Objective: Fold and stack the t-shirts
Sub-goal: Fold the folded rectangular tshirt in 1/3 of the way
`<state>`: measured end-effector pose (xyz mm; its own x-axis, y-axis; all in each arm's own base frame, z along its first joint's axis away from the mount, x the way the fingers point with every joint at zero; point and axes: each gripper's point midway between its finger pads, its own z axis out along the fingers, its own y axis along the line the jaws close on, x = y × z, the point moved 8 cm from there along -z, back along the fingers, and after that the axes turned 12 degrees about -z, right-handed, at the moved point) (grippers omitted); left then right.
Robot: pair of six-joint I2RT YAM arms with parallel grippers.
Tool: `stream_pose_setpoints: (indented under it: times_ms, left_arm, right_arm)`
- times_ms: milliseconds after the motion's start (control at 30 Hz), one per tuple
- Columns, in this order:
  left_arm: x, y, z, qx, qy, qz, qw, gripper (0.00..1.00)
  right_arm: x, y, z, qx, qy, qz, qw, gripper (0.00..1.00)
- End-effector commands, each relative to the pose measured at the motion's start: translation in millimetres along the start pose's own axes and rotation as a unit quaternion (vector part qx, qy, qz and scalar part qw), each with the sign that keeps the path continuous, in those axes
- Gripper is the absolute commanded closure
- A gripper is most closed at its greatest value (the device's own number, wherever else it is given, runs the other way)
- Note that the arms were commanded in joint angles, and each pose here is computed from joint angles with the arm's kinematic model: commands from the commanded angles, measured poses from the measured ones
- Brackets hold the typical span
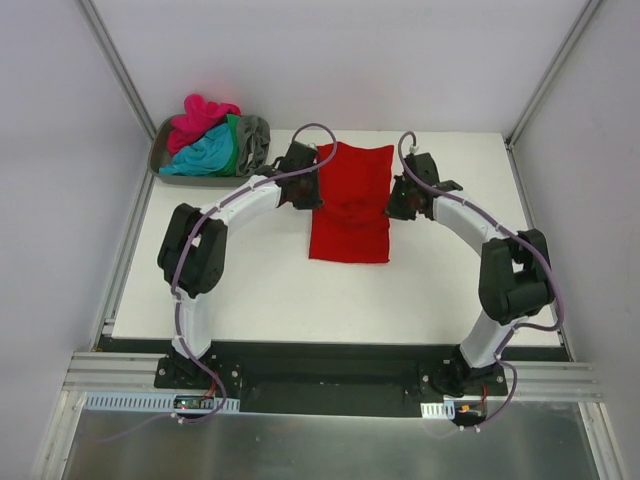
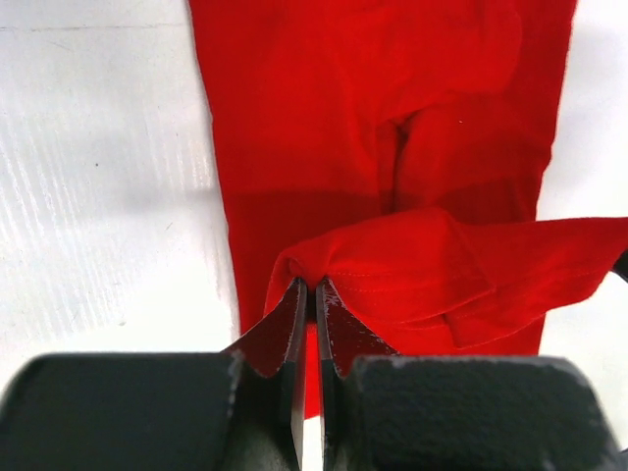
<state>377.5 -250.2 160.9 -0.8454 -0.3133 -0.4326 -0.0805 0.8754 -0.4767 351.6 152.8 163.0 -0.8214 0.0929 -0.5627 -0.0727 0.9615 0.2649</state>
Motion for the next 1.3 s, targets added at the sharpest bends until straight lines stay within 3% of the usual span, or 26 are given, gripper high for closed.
stream_pose_setpoints:
  times_ms: [0,200,267,333,400,433,533,600,667,933,1267]
  left_arm:
    - [-13,0,7,0.008,-0.006,-0.007,1.000,0.99]
    - [-16,5,28,0.012,0.015,-0.016,1.000,0.93]
    - [-17,5,32,0.009,0.015,-0.018,1.000,0.86]
    - [-19,5,30,0.009,0.010,-0.019,1.000,0.69]
    - [-20,4,27,0.007,0.004,-0.019,1.000,0.46]
    - [-21,4,23,0.007,0.000,-0.018,1.000,0.31]
    - [-22,3,11,0.009,-0.011,-0.017,1.000,0.03]
    - [-20,4,2,0.010,-0.015,-0.019,1.000,0.01]
    - [-15,9,-6,0.008,-0.017,-0.023,1.000,0.01]
    - [15,38,-51,-0.011,-0.042,-0.037,0.998,0.01]
    - [73,85,-77,-0.030,-0.028,-0.069,0.997,0.01]
  right_arm:
    - [-22,3,2,-0.005,-0.030,-0.002,1.000,0.99]
    - [-22,-2,13,0.009,-0.025,0.005,1.000,0.97]
    - [-24,-5,19,0.022,-0.031,0.012,0.999,0.90]
    - [-29,-9,25,0.040,-0.039,0.014,0.998,0.90]
    - [-34,-9,29,0.038,-0.040,0.013,0.998,0.84]
    - [-37,-9,28,0.035,-0.042,0.014,0.998,0.75]
    - [-41,-7,19,0.031,-0.050,0.011,0.998,0.48]
    - [-40,-8,11,0.039,-0.056,0.010,0.998,0.29]
    - [-35,-9,2,0.040,-0.058,0.005,0.997,0.20]
    - [4,21,-11,-0.061,-0.024,-0.075,0.995,0.00]
    - [-7,64,34,-0.089,0.008,-0.092,0.992,0.04]
